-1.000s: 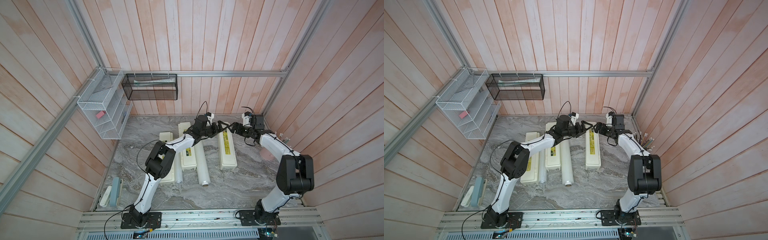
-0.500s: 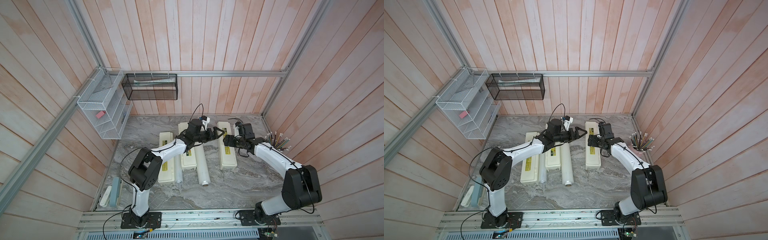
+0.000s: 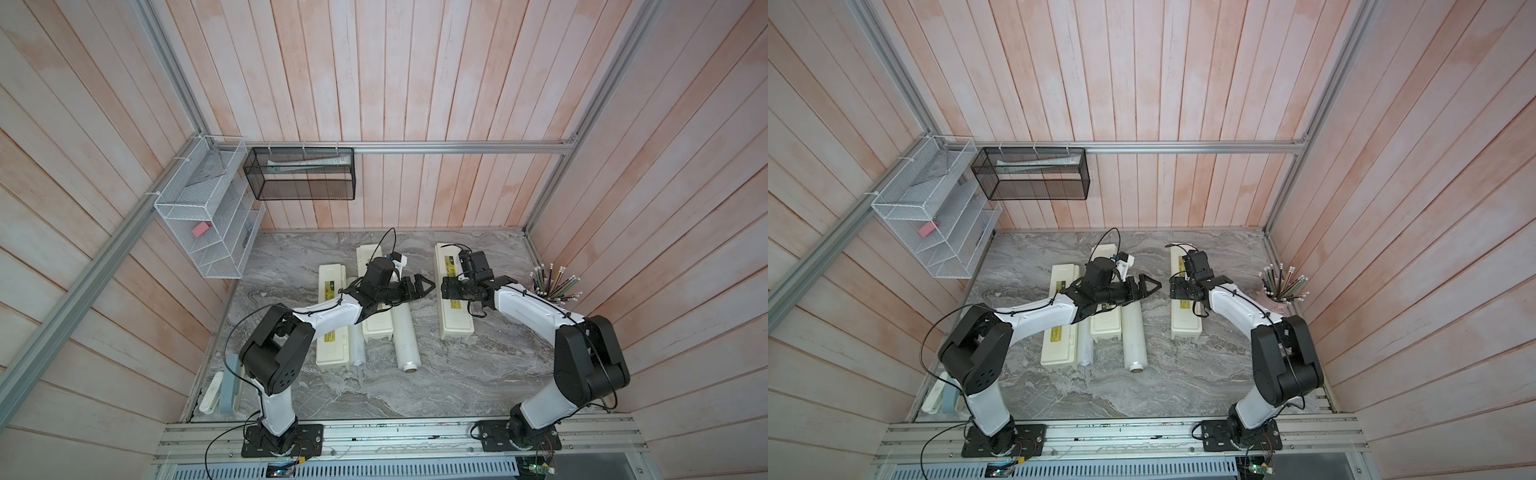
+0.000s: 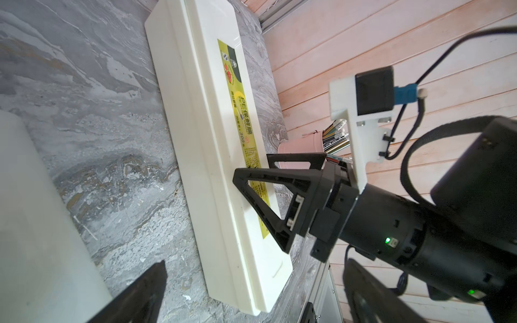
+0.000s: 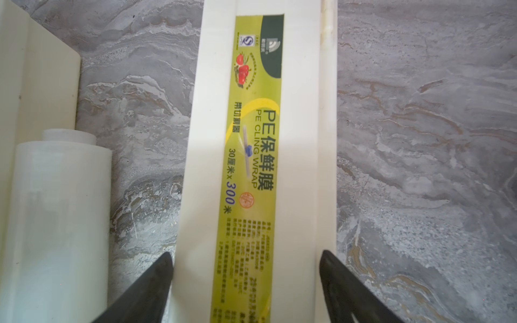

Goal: Put plastic wrap rolls into dispensers
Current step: Open the lid of the plastic wrap cutting box.

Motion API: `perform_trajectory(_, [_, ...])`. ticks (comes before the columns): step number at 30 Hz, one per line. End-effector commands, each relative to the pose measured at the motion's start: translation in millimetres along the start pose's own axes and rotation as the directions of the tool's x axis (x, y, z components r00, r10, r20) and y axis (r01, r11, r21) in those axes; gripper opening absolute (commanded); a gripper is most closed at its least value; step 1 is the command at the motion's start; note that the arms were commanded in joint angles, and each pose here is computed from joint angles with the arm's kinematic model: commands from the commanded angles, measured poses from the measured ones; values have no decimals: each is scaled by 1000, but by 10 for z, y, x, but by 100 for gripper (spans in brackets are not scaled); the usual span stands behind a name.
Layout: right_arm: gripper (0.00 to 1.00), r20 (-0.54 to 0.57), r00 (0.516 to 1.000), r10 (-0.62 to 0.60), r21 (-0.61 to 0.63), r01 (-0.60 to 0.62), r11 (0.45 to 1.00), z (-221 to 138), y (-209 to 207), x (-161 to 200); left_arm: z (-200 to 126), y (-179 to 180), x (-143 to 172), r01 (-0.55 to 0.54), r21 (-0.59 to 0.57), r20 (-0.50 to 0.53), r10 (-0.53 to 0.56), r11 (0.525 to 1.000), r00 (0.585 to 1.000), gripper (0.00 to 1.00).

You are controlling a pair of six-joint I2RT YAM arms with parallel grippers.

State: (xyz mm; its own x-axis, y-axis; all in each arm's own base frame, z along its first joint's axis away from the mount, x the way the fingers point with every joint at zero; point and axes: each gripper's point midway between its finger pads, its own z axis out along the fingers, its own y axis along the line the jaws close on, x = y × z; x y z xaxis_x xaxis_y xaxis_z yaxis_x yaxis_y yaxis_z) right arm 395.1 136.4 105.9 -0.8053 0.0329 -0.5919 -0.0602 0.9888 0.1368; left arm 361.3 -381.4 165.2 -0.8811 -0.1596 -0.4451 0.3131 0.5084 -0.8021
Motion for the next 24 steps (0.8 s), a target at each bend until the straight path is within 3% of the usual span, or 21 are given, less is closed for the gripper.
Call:
perform_trajectory(1, [82,-27,999,-29,47,30,998,75,-57,111,-62,-93,-82,-20,26,34,19,999,999,100])
perform_trajectory(8, [80,-45,998,-41,70,44,997,146,-78,161,-28,-117,-102,-18,35,29,17,999,999,100])
perform_trajectory(18, [68,-6,999,-41,63,41,997,44,-41,-4,43,-280,-216,-15,95,36,11,995,999,100])
perform_trajectory(24, [67,35,998,-43,-74,45,996,-97,109,-141,165,-424,-346,-7,160,40,0,987,999,100])
